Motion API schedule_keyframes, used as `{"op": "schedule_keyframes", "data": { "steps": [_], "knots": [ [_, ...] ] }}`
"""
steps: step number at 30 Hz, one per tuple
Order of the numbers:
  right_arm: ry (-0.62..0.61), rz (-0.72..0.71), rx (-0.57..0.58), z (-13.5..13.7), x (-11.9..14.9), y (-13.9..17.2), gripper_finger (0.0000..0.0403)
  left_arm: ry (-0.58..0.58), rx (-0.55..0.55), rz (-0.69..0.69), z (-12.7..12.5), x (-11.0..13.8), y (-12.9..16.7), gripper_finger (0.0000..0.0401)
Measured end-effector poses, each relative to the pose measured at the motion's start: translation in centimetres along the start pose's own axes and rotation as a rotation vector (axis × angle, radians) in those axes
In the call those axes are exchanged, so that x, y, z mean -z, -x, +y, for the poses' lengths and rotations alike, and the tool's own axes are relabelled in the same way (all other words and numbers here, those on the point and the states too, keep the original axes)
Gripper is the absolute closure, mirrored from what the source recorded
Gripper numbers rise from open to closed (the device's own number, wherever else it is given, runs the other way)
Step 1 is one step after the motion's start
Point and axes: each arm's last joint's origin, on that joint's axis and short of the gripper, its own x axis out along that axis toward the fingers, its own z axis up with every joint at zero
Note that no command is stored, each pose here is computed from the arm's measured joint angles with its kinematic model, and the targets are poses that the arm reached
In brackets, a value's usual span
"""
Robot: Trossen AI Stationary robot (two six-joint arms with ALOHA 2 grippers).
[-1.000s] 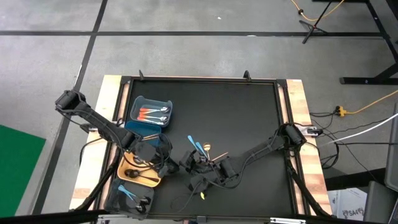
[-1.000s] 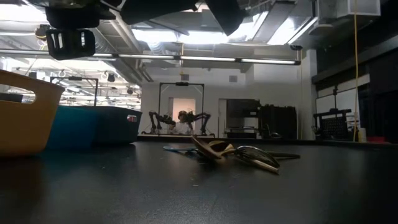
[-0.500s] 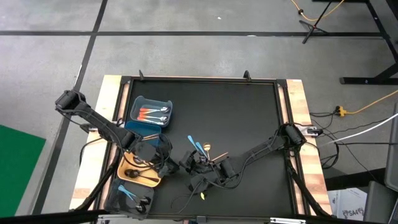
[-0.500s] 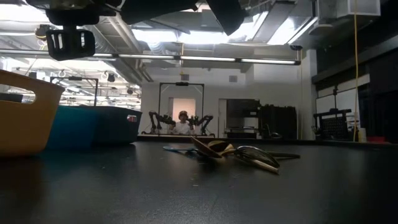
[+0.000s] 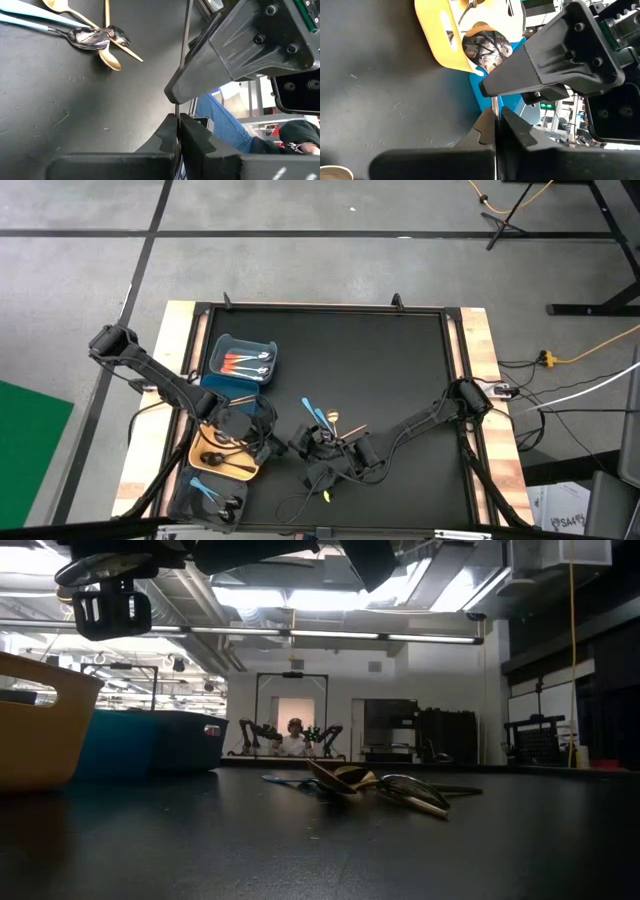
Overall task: Sort silverware by color (type)
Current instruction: Put the black spoon into the orange bin
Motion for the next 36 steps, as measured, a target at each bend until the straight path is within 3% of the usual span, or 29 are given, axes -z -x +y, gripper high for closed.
{"op": "schedule_keyframes", "data": {
  "steps": [14, 24, 29, 36],
  "knots": [
    [-0.112, -0.041, -0.023, 0.1, -0.3, 0.2, 0.0300, -0.026, -0.062, 0.036, 0.6, 0.3, 0.1, 0.0399],
    [-0.044, 0.019, 0.016, 2.7, -2.2, 3.0, 0.0297, -0.105, -0.074, 0.091, 0.1, 1.1, 3.4, 0.0399],
    [-0.025, 0.108, 0.033, 4.2, -2.2, 4.2, 0.0297, -0.110, -0.108, 0.208, 0.2, 2.6, 6.3, 0.0399],
    [-0.098, 0.248, -0.044, 5.4, -0.5, 4.7, 0.0297, -0.152, -0.170, 0.383, 0.7, 5.1, 8.9, 0.0399]
  ]
}}
